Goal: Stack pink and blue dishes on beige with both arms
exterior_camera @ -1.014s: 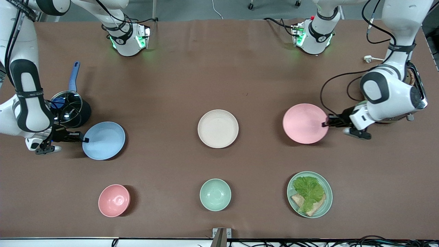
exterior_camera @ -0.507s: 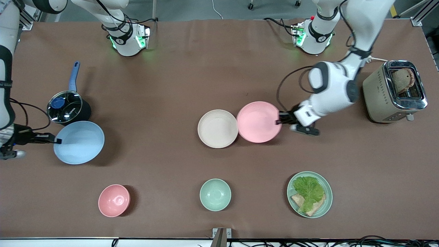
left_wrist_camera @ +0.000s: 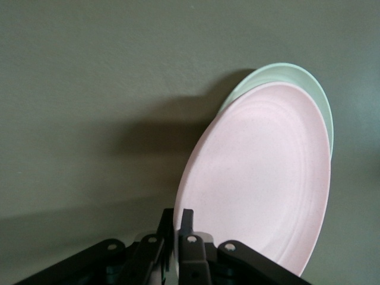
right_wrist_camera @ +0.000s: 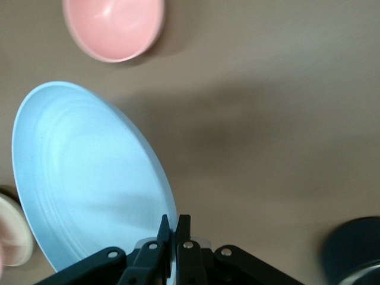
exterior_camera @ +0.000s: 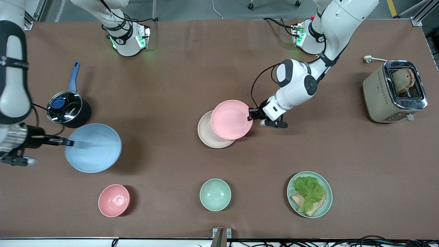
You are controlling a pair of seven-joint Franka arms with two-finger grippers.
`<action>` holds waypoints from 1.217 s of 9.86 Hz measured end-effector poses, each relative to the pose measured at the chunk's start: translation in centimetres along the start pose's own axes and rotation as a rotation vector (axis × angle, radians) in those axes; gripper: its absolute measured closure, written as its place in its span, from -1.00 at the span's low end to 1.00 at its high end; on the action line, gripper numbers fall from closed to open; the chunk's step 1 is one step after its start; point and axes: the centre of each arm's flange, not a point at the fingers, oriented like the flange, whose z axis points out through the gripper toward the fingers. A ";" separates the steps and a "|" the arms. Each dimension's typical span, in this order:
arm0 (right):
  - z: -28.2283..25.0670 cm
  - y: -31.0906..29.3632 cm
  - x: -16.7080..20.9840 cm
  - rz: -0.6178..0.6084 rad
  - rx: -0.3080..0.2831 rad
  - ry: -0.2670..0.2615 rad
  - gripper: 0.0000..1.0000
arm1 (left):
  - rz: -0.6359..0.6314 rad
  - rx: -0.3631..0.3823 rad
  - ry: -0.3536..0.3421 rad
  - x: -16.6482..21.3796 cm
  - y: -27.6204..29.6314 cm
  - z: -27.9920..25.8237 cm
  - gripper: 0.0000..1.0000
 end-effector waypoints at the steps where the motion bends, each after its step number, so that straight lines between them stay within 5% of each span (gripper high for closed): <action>1: 1.4 -3.4 -1.0 0.027 0.009 0.008 0.90 | 0.004 -0.009 0.003 -0.1 0.6 1.0 0.86; 4: 7.7 -12.1 -5.5 0.082 0.032 0.032 0.90 | 0.009 -0.023 -0.006 -0.5 1.4 2.9 0.81; 7: 13.0 -19.2 -10.8 0.088 0.035 -0.026 0.90 | -0.009 -0.061 0.038 1.6 3.5 1.9 -0.02; 10: 17.0 -24.5 -15.3 0.092 0.077 0.017 0.90 | 0.016 -0.063 0.121 4.2 4.1 -1.3 -0.87; 12: 20.6 -27.5 -18.6 0.086 0.086 -0.008 0.90 | 0.081 0.031 0.155 5.5 1.5 -5.0 -1.00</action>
